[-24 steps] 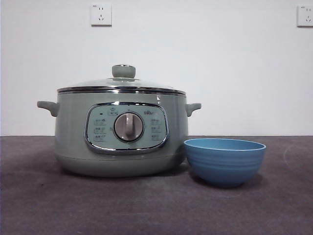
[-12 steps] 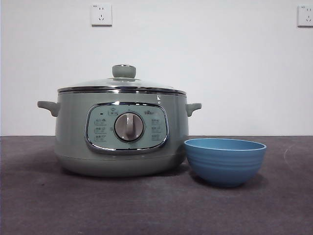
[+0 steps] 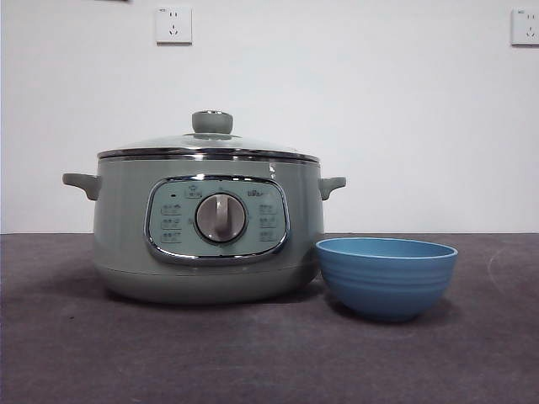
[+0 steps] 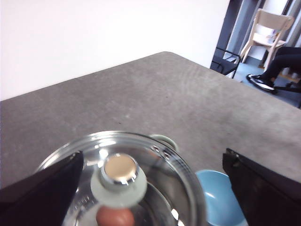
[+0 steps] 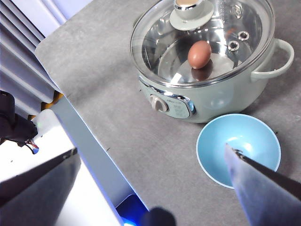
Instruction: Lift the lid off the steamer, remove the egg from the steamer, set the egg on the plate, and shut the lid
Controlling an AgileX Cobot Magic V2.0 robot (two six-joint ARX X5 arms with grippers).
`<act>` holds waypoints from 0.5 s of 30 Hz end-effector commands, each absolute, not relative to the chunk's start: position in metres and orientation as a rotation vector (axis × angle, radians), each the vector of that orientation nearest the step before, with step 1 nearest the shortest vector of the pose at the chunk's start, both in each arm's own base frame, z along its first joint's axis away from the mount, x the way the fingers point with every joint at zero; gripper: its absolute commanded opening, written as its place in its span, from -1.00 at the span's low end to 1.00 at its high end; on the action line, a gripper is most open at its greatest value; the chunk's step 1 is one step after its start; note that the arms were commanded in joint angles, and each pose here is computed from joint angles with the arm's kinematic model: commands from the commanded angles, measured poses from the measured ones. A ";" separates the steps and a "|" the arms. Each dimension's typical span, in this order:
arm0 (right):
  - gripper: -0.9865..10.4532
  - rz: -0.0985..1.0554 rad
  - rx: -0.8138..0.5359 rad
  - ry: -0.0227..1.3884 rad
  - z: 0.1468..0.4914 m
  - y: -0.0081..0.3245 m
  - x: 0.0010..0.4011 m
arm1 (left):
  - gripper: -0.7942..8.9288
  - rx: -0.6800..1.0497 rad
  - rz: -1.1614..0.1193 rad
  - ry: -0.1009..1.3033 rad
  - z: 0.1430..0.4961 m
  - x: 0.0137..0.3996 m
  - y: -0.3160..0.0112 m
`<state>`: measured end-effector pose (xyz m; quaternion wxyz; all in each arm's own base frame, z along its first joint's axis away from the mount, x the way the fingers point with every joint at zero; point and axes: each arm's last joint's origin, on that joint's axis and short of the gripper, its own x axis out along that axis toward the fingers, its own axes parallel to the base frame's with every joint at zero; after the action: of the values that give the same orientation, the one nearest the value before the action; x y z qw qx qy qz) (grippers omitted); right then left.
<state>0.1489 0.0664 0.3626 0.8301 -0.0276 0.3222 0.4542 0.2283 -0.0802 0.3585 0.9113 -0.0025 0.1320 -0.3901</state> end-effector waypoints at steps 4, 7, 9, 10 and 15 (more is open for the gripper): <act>0.16 0.966 -0.064 0.673 0.364 0.067 0.149 | 0.19 0.023 -0.754 0.298 0.329 0.266 -0.111; 0.16 0.966 -0.064 0.673 0.364 0.067 0.149 | 0.19 0.048 -0.735 0.309 0.313 0.282 -0.122; 0.16 0.966 -0.064 0.673 0.364 0.067 0.149 | 0.19 0.064 -0.727 0.317 0.303 0.290 -0.130; 0.16 0.966 -0.064 0.673 0.364 0.067 0.149 | 0.19 0.070 -0.714 0.327 0.298 0.294 -0.133; 0.16 0.967 -0.064 0.673 0.364 0.067 0.149 | 0.19 0.100 -0.694 0.387 0.273 0.306 -0.145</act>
<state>0.1489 0.0663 0.3626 0.8301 -0.0276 0.3224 0.4540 0.3046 -0.1430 0.2755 0.9212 0.0386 0.1928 -0.3357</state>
